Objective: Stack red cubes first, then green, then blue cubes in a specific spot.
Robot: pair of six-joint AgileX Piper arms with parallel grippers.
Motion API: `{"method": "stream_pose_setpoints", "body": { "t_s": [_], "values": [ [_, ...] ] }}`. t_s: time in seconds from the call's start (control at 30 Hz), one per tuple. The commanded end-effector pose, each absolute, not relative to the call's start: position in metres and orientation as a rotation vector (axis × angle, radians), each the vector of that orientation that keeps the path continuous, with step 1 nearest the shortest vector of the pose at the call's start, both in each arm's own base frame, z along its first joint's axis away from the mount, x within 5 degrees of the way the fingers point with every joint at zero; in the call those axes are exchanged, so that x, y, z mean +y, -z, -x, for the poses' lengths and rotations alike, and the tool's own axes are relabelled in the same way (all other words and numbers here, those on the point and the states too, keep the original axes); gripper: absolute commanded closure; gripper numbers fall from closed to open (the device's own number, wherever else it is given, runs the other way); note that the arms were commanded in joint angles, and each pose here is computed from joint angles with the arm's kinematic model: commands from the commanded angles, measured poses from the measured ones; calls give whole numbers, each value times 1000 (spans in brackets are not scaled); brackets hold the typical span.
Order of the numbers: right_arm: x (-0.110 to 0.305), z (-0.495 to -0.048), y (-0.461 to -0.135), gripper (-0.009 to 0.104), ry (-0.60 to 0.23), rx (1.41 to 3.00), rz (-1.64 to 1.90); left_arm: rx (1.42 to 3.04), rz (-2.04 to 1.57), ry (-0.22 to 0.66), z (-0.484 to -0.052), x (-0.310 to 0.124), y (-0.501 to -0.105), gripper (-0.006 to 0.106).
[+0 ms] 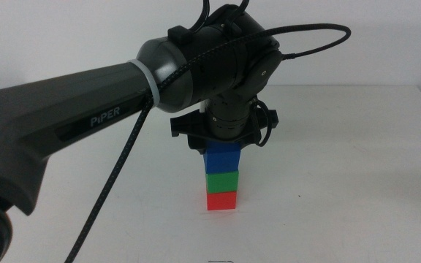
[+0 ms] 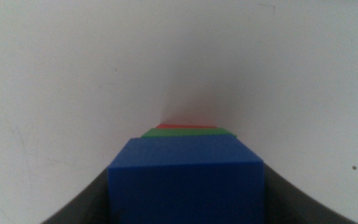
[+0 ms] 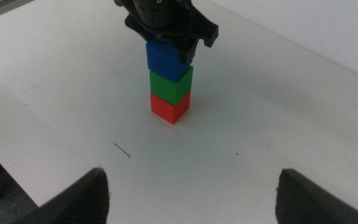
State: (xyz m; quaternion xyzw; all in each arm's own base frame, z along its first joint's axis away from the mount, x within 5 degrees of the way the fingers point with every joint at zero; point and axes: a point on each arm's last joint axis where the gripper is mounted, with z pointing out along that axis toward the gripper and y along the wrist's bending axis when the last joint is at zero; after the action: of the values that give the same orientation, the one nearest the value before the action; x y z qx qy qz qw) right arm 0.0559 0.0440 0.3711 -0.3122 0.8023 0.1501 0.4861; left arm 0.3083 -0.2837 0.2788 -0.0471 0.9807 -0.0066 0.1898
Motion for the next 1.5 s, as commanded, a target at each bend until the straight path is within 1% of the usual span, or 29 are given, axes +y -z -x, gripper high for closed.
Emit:
{"method": "stream_pose_setpoints", "body": {
  "t_s": [0.0,0.3,0.47,0.57,0.6,0.87,0.97,1.07,1.13,1.2,1.27,1.37,1.47],
  "values": [
    [46,-59,-383,4,-367,1869,735,2666,121,120,-305,-280,-312,39],
    [46,-59,-383,4,-367,1869,735,2662,110,125,-306,-281,-312,32],
    [46,-59,-383,4,-367,1869,735,2648,46,90,-305,-278,-316,19],
    [46,-59,-383,4,-367,1869,735,2638,10,86,-303,-275,-323,8],
    [46,-59,-383,4,-367,1869,735,2633,4,88,-302,-274,-325,7],
    [46,-59,-383,4,-367,1869,735,2588,-75,165,-286,-261,-361,7],
    [46,-59,-383,4,-367,1869,735,2576,-181,164,-271,-248,-383,7],
    [46,-59,-383,4,-367,1869,735,2576,-194,154,-252,-227,-407,7],
    [46,-59,-383,4,-367,1869,735,2522,-219,170,-242,-215,-425,7],
    [46,-59,-383,4,-367,1869,735,2454,-271,147,-234,-202,-441,7],
    [46,-59,-383,4,-367,1869,735,2383,-341,101,-225,-188,-455,7],
    [46,-60,-383,4,-367,1870,736,2314,-365,52,-213,-165,-470,7],
    [46,-59,-383,4,-366,1869,735,2299,-302,62,-198,-134,-477,7]
  ]
}}
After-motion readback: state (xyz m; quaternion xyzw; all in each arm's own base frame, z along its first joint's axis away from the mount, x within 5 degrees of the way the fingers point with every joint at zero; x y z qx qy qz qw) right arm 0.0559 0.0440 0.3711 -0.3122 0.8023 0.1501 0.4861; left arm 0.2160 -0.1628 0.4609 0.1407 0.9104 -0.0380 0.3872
